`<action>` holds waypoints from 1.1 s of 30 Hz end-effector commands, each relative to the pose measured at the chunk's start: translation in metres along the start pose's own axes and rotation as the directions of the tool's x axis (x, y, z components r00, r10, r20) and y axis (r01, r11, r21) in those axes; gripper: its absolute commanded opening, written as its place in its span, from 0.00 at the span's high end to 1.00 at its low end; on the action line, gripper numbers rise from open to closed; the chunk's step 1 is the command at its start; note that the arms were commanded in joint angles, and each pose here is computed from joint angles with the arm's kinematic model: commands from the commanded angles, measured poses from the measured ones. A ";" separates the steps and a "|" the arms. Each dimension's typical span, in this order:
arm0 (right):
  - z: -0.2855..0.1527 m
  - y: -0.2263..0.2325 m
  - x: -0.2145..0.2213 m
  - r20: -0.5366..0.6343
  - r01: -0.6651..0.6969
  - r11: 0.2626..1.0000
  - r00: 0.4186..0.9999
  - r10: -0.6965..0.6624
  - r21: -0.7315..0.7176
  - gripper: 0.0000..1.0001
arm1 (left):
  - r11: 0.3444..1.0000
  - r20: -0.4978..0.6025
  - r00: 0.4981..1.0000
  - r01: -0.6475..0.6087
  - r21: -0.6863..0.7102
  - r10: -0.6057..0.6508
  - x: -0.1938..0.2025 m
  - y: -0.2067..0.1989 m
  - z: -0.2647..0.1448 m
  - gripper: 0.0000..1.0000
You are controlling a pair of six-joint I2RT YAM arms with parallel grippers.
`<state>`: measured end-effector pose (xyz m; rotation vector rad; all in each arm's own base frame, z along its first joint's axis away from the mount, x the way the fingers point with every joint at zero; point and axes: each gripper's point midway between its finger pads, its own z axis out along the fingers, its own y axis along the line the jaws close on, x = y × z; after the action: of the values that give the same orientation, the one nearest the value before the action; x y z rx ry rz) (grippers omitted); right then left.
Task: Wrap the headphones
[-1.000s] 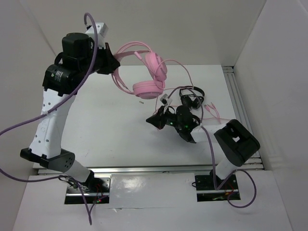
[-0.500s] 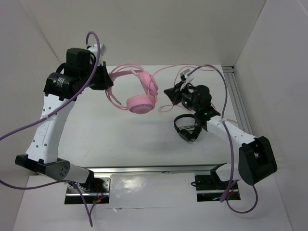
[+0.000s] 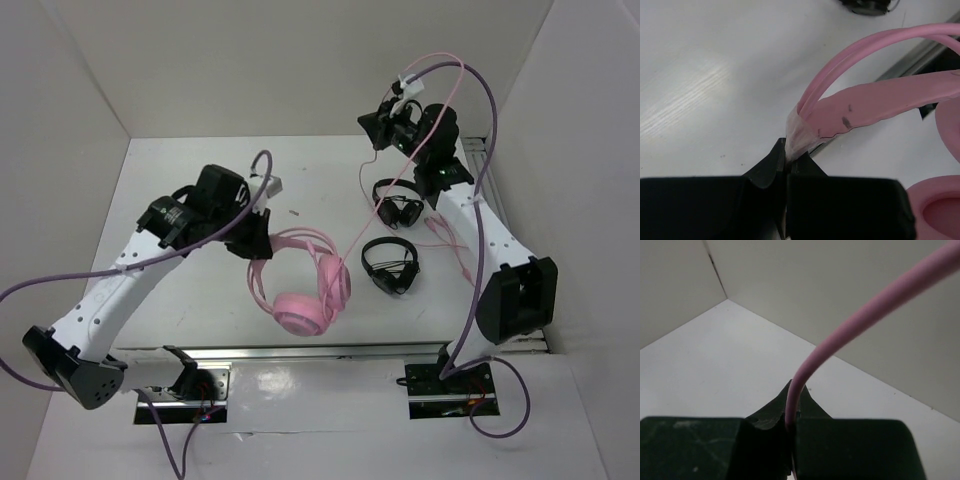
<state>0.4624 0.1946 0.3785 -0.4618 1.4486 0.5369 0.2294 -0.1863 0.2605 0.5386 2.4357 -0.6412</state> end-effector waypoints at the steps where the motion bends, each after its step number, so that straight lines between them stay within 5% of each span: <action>1: 0.010 0.003 0.007 -0.073 0.013 0.998 0.997 -0.018 -0.067 1.00 | 0.990 0.036 0.996 -0.082 0.117 0.078 0.000 -0.035 0.000 1.00; 7: 0.036 0.033 0.029 -0.170 0.031 0.987 0.984 -0.058 -0.156 1.00 | 0.971 -0.075 0.974 -0.202 0.132 0.213 0.019 -0.064 0.028 1.00; 12: 0.058 0.018 0.056 -0.295 0.027 0.997 0.954 -0.047 -0.073 1.00 | 0.956 -0.142 0.947 -0.280 0.086 0.290 0.027 -0.073 0.046 1.00; 20: 0.042 -0.009 0.104 -0.318 -0.053 0.999 0.947 0.048 -0.008 1.00 | 0.967 0.012 0.972 -0.234 -0.103 0.236 -0.011 -0.045 0.007 1.00; 33: 0.027 -0.027 0.150 -0.339 -0.155 0.986 0.925 0.169 0.069 1.00 | 0.965 0.192 0.965 -0.132 -0.226 0.176 -0.039 -0.031 -0.070 1.00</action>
<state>0.4993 0.1997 0.1894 -0.4519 1.9715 0.5502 0.2173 -0.1873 0.3124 0.6605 2.2688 -0.2926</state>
